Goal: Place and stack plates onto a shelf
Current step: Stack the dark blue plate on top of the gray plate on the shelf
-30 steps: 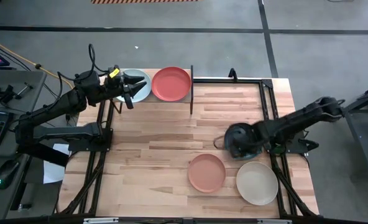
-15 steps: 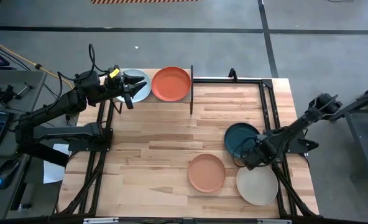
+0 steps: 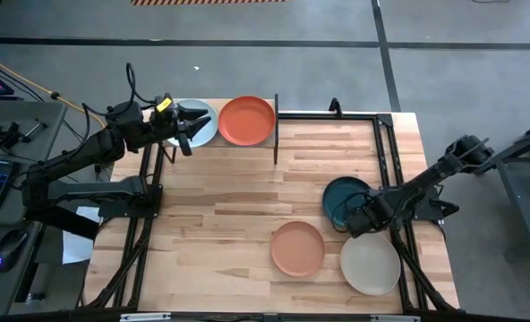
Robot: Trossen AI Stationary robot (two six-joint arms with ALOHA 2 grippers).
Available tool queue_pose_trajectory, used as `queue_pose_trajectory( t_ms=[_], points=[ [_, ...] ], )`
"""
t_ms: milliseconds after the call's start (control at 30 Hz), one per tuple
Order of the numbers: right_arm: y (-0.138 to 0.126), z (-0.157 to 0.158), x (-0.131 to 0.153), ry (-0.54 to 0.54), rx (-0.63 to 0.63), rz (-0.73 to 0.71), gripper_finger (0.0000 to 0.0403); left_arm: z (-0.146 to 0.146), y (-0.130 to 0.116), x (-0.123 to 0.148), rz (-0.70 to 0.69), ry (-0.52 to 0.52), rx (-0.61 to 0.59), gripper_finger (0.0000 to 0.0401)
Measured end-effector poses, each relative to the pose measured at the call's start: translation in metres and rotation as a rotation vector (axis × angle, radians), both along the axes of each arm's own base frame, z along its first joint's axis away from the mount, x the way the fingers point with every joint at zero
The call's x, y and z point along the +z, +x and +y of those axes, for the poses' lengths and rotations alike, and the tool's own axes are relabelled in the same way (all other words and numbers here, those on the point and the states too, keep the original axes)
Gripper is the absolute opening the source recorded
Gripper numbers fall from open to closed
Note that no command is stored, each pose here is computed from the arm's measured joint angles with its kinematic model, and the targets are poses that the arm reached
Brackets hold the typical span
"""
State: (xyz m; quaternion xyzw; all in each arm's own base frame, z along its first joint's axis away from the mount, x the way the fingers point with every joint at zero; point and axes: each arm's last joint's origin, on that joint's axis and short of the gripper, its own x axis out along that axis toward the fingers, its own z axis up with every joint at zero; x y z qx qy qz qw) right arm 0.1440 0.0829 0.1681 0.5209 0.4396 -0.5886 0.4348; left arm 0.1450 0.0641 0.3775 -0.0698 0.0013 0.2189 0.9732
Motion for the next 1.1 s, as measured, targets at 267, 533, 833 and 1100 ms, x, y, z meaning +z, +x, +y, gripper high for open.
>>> queue_pose_trajectory(
  t_ms=[267,533,833,1100],
  points=[
    [-0.007,-0.008,-0.015,0.026,-0.04,0.054,0.0172,0.0,0.0,0.0,-0.003,-0.008,0.001,0.0111],
    [-0.008,-0.018,-0.022,-0.018,-0.061,0.052,0.0172,0.0,0.0,0.0,0.001,0.002,0.005,0.0111],
    [-0.009,-0.03,-0.031,-0.03,-0.113,0.043,0.0105,0.0,-0.002,0.006,-0.046,0.029,0.012,0.0111],
    [-0.009,-0.036,-0.025,-0.088,-0.08,-0.017,0.001,-0.001,-0.005,0.012,-0.098,0.064,0.015,0.0111]
  ],
)
